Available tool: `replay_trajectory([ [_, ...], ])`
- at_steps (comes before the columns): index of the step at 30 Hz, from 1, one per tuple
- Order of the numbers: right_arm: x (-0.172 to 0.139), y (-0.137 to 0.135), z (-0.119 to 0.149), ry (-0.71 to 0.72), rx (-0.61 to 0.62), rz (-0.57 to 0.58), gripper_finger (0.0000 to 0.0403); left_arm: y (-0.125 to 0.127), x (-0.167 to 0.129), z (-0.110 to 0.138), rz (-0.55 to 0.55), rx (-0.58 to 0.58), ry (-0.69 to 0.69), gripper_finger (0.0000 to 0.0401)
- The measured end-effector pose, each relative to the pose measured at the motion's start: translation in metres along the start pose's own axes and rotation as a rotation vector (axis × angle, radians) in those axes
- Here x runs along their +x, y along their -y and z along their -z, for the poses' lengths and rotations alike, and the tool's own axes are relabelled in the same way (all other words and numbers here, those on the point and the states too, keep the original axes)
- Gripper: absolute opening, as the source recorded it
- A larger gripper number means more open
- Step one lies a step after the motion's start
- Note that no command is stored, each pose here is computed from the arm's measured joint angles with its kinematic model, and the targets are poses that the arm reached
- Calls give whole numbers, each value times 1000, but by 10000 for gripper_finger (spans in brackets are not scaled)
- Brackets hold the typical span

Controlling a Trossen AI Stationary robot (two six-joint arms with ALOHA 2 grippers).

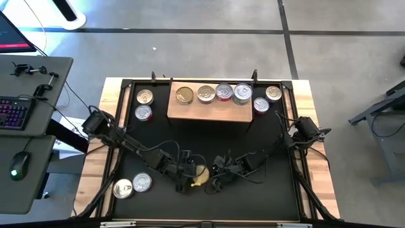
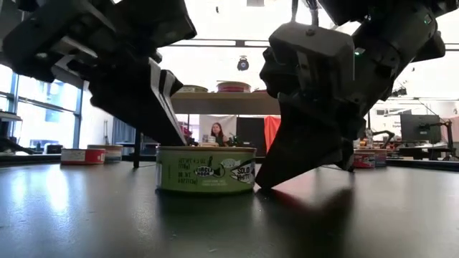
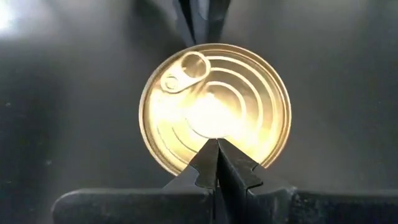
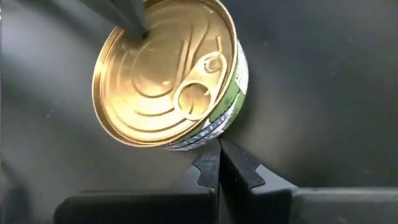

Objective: Stack canned seafood by type on shelf
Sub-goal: Stack the green tuna can on top of the green tuna can on the shelf

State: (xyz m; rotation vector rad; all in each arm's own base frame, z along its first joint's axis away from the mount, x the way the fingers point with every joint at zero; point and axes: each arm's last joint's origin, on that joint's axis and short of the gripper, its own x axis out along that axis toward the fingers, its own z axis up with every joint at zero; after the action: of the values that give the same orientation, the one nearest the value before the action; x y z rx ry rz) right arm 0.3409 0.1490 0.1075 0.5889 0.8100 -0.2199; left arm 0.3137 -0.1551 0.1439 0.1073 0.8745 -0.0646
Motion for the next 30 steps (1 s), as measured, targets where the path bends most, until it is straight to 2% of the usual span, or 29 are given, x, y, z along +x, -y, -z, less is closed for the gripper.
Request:
replay_trajectory([
  [6, -1, -2, -2, 18, 5, -25, 0, 15, 10, 9, -14, -17, -11, 0],
  [12, -10, -20, -8, 33, -34, -54, 0, 20, 9, 15, -57, 10, -28, 0],
  [17, -21, -43, -14, 24, -55, -92, 0, 22, 1, 18, -66, 36, -58, 0],
  [22, -27, -58, -24, 71, -65, -131, 0, 22, -11, 19, -133, 93, -60, 0],
  [30, -34, -71, -51, 127, -177, -129, 0, 17, -21, 24, -178, 134, -127, 0],
])
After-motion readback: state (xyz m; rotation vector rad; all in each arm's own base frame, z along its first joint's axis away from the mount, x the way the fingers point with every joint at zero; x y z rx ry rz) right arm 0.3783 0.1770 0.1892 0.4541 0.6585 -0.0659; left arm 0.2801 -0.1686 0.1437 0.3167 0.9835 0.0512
